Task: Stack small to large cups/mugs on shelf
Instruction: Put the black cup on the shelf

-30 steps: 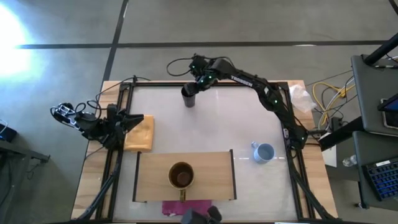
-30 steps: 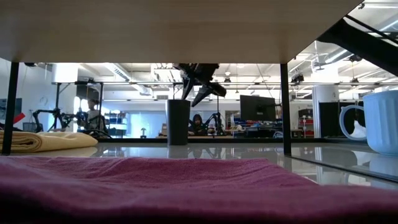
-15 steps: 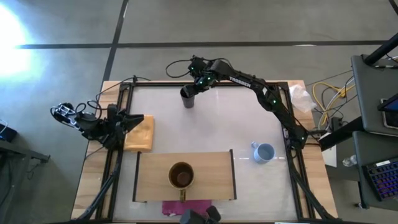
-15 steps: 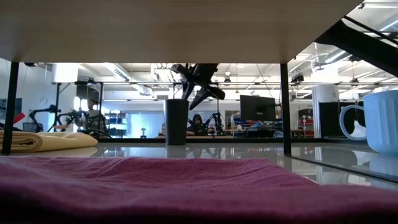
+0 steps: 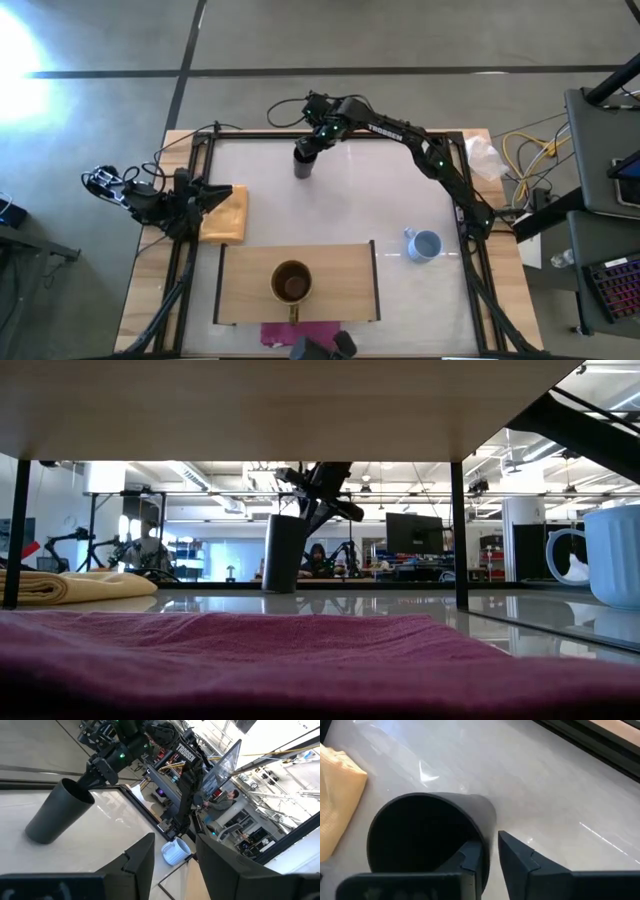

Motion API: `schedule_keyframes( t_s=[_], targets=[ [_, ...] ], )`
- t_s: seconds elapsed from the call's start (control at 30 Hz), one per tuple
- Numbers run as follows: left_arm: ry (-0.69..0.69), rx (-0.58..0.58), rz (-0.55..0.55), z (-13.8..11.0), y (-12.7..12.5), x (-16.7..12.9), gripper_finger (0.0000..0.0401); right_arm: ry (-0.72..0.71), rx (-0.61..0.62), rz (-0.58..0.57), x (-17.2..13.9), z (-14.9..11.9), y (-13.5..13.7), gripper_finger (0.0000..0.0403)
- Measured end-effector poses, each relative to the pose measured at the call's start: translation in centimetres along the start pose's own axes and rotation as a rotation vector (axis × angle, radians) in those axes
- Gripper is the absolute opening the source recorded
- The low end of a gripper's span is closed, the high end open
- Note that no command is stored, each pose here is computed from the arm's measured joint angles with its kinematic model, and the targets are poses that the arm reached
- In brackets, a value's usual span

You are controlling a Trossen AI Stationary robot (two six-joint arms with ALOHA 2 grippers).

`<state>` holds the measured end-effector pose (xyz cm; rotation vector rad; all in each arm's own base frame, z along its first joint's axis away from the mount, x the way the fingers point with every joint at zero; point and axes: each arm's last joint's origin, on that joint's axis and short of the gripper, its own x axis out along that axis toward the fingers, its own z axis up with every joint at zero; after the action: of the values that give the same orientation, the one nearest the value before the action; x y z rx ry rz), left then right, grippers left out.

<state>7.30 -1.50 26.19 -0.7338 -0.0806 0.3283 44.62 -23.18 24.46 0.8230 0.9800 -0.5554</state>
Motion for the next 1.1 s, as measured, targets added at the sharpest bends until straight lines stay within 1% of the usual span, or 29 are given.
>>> schedule_keyframes(
  t_s=[0.17, 0.3, 0.4, 0.57, 0.63, 0.77, 0.87, 1.0, 1.1],
  targets=[
    [0.0, 0.0, 0.0, 0.0, 0.0, 0.0, 0.013, 0.037, -0.015, -0.014, 0.0, -0.3, -0.2, 0.0013],
    [0.0, 0.0, 0.0, 0.0, 0.0, 0.0, 0.013, 0.071, -0.037, -0.028, -0.4, -0.9, 0.1, 0.001],
    [0.002, 0.003, 0.001, 0.0, 0.0, 0.0, 0.013, 0.059, -0.071, -0.022, -1.8, -1.5, 1.3, 0.0009],
    [0.002, 0.011, 0.002, 0.0, 0.0, 0.0, 0.013, -0.033, -0.187, -0.035, -6.7, -3.3, 4.5, 0.0009],
    [0.003, 0.012, 0.002, 0.0, 0.0, 0.0, 0.013, -0.069, -0.236, -0.075, -8.9, -4.4, 5.5, 0.0009],
    [0.004, 0.015, 0.004, -0.1, 0.1, 0.0, 0.013, -0.136, -0.288, -0.176, -13.2, -6.9, 7.0, 0.0009],
    [0.006, 0.017, 0.005, -0.1, 0.1, 0.0, 0.013, -0.149, -0.296, -0.174, -16.2, -8.5, 7.5, 0.0009],
    [0.012, 0.027, 0.012, -0.2, 0.2, 0.0, 0.013, -0.146, -0.317, -0.147, -19.2, -11.1, 8.5, 0.0009],
    [0.013, 0.027, 0.012, -0.2, 0.2, 0.0, 0.013, -0.102, -0.379, -0.14, -20.7, -13.3, 9.3, 0.0009]
  ],
)
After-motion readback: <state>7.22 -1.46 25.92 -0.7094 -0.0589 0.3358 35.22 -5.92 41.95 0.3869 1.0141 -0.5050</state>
